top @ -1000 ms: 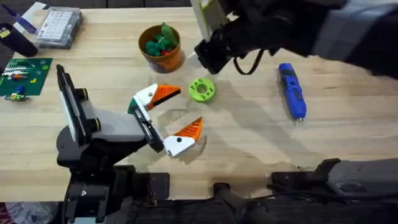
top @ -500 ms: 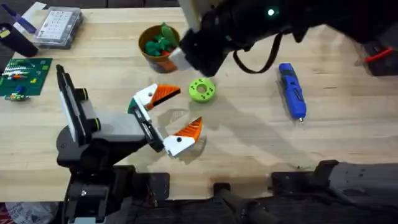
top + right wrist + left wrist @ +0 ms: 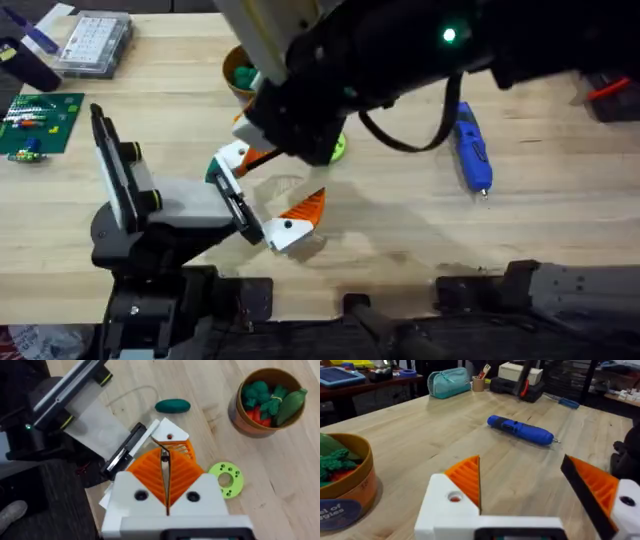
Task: Pick up the gripper from the table and insert it into the empty holder that is missing its gripper. Then pick up a screw, insert it into the mounting hole, and use the screwdriver to tighten it. Finally, clean up the table by picking up the vegetable and placing it into the bucket.
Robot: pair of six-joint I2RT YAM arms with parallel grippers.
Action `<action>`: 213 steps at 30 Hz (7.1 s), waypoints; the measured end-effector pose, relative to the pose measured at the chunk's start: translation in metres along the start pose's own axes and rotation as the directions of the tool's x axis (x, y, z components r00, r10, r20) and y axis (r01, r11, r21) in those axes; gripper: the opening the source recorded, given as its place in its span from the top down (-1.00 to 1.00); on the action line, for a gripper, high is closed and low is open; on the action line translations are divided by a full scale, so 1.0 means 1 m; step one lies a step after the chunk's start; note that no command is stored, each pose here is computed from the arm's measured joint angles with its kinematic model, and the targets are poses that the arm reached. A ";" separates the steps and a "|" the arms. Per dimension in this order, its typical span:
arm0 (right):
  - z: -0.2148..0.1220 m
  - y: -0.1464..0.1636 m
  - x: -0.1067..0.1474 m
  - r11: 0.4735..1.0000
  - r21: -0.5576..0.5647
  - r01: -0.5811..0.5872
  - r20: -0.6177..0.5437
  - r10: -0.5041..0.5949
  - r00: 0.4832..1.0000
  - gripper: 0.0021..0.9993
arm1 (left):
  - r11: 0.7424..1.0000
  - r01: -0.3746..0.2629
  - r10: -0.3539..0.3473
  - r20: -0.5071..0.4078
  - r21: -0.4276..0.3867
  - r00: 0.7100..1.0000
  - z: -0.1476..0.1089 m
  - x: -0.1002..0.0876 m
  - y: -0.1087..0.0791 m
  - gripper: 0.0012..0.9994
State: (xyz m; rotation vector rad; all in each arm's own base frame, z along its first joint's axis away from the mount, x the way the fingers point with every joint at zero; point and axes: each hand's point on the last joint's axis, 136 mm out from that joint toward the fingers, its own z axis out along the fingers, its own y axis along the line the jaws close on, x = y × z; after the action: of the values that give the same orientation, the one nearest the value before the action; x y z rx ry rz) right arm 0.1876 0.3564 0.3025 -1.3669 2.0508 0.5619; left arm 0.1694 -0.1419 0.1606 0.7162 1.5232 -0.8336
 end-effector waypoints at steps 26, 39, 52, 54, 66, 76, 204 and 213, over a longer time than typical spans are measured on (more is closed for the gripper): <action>0.038 0.000 0.002 1.000 -0.012 -0.022 -0.087 0.020 0.996 1.00 | 1.000 0.000 0.000 0.000 0.000 1.000 0.000 0.000 0.000 -0.98; 0.060 -0.002 0.011 1.000 -0.015 -0.027 -0.139 0.025 0.990 1.00 | 1.000 0.000 0.000 0.000 0.000 1.000 0.000 0.000 0.000 -0.98; 0.073 -0.003 0.016 0.999 -0.017 -0.030 -0.164 0.027 0.986 1.00 | 1.000 0.000 0.000 0.000 0.000 1.000 0.000 0.000 0.000 -0.98; 0.073 -0.003 0.016 0.999 -0.017 -0.030 -0.164 0.027 0.986 1.00 | 1.000 0.000 0.000 0.000 0.000 1.000 0.000 0.000 0.000 -0.98; 0.073 -0.003 0.014 1.000 -0.017 -0.025 -0.155 0.022 0.988 1.00 | 1.000 0.000 0.000 0.000 0.000 1.000 0.000 0.000 0.000 -0.98; 0.073 -0.003 0.012 1.000 -0.017 -0.017 -0.148 0.014 0.989 1.00 | 1.000 0.000 0.000 0.000 0.000 1.000 0.000 0.000 0.000 -0.98; 0.103 -0.026 0.026 0.998 0.060 -0.009 -0.231 0.022 0.973 -0.98 | 1.000 0.026 -0.026 0.001 -0.012 1.000 0.000 0.000 0.002 -0.98; 0.103 -0.026 0.026 0.998 0.060 -0.008 -0.231 0.022 0.973 -0.98 | 1.000 0.028 -0.028 0.000 -0.012 1.000 0.000 0.000 0.002 -0.98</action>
State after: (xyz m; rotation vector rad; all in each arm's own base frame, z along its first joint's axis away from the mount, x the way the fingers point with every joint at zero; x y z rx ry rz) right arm 0.2300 0.3945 0.2091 -1.4406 2.2453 0.3591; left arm 0.1711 -0.1405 0.1604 0.6877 1.5396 -0.8446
